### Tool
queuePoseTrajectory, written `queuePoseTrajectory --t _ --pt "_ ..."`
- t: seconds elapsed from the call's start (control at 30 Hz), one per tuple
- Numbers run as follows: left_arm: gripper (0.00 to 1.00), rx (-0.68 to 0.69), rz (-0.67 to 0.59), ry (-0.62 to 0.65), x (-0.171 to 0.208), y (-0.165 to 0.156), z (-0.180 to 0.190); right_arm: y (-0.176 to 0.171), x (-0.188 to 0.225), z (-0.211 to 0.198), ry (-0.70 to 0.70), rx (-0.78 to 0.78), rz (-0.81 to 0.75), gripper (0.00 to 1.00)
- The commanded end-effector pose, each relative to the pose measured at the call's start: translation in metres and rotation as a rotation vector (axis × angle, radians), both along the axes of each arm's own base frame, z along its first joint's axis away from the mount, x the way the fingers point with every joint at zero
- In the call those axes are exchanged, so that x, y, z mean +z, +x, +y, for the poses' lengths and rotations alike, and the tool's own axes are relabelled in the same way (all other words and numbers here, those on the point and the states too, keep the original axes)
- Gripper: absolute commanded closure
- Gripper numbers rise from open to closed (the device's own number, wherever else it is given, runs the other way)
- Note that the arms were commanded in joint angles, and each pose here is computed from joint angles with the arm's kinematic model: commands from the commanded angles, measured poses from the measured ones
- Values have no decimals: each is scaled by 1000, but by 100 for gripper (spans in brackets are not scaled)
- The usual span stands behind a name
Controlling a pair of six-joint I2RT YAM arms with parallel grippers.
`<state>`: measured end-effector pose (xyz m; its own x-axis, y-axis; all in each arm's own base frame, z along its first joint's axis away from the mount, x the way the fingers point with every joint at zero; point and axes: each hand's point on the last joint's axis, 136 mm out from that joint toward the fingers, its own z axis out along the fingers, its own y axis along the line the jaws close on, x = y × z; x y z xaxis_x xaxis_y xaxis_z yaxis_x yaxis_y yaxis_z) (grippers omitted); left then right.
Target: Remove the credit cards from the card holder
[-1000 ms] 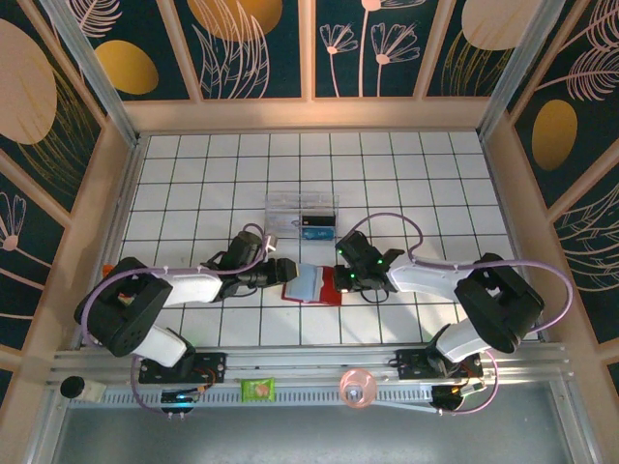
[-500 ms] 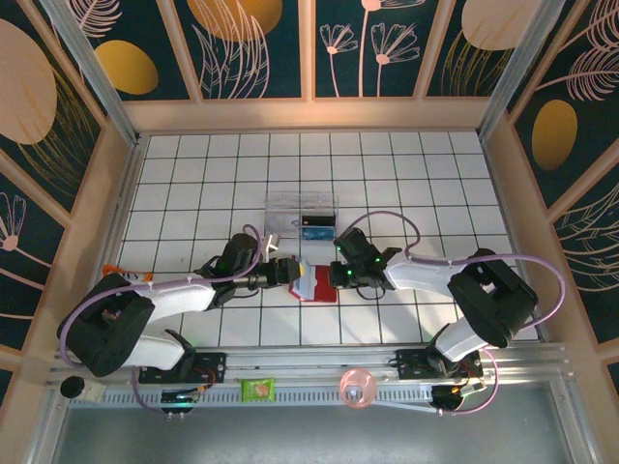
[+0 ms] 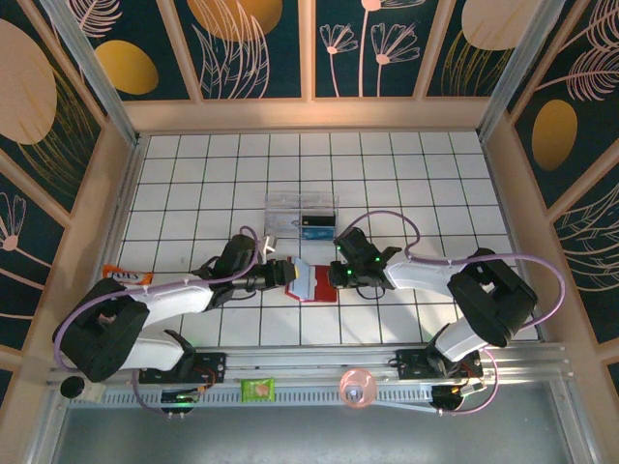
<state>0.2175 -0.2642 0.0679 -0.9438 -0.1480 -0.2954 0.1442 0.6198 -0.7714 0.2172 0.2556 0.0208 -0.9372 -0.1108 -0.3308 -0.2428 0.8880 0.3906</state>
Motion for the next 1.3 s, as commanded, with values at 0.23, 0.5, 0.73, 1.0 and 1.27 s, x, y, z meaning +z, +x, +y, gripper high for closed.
queuePoseTrajectory --t 0.23,0.5,0.73,1.0,1.27 --pt "75 10 -27 15 5 0 5 4 3 0 -11 5 -2 87" --pt "78 7 -28 10 4 0 4 5 7 2 1 1 -6 87" --pt "78 4 -27 3 4 1 2 4 9 1 6 -2 -7 87" --pt "89 -1 -26 1 3 0 2 5 10 2 11 -3 -9 87" --pt "100 5 -22 7 3 1 2 6 16 3 23 -5 -20 83"
